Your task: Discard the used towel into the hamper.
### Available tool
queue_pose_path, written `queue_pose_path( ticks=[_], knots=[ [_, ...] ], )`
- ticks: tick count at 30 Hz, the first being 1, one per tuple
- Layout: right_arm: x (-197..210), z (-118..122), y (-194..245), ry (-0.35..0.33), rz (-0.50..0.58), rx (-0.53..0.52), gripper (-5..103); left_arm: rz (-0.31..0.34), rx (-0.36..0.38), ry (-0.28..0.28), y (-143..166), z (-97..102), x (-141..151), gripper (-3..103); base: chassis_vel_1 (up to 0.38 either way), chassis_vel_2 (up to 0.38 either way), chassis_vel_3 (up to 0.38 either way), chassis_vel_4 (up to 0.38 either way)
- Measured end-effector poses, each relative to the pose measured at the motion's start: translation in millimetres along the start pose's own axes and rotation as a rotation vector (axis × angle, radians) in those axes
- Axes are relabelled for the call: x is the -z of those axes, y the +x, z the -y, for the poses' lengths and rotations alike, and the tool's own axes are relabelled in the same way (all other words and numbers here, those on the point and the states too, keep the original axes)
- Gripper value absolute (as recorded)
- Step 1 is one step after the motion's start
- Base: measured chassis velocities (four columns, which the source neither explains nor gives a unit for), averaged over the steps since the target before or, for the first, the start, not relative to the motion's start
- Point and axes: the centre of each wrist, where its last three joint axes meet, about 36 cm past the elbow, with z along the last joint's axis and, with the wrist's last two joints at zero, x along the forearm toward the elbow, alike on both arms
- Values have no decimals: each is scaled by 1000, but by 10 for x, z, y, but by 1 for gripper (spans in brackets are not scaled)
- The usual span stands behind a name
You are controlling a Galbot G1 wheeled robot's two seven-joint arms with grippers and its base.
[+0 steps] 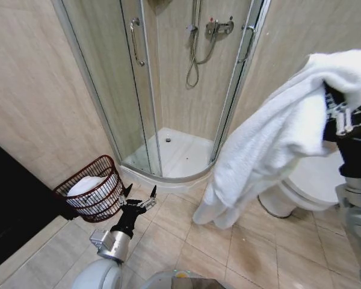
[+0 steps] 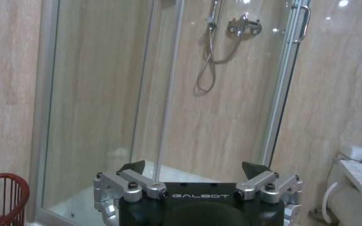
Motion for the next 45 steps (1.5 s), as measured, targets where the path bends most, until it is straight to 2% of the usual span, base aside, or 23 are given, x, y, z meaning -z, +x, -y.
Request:
queue_pose_path(
  ticks=[9,26,45],
  knots=[
    [7,9,49,-2,3,-45,9,0,0,0,0,0,0,100,0,0,0,0],
    [-49,-16,44,-18,18,-63,9,0,0,0,0,0,0,100,0,0,0,0],
    [-22,157,86,33,36,-95,9,0,0,0,0,0,0,100,0,0,0,0]
  ],
)
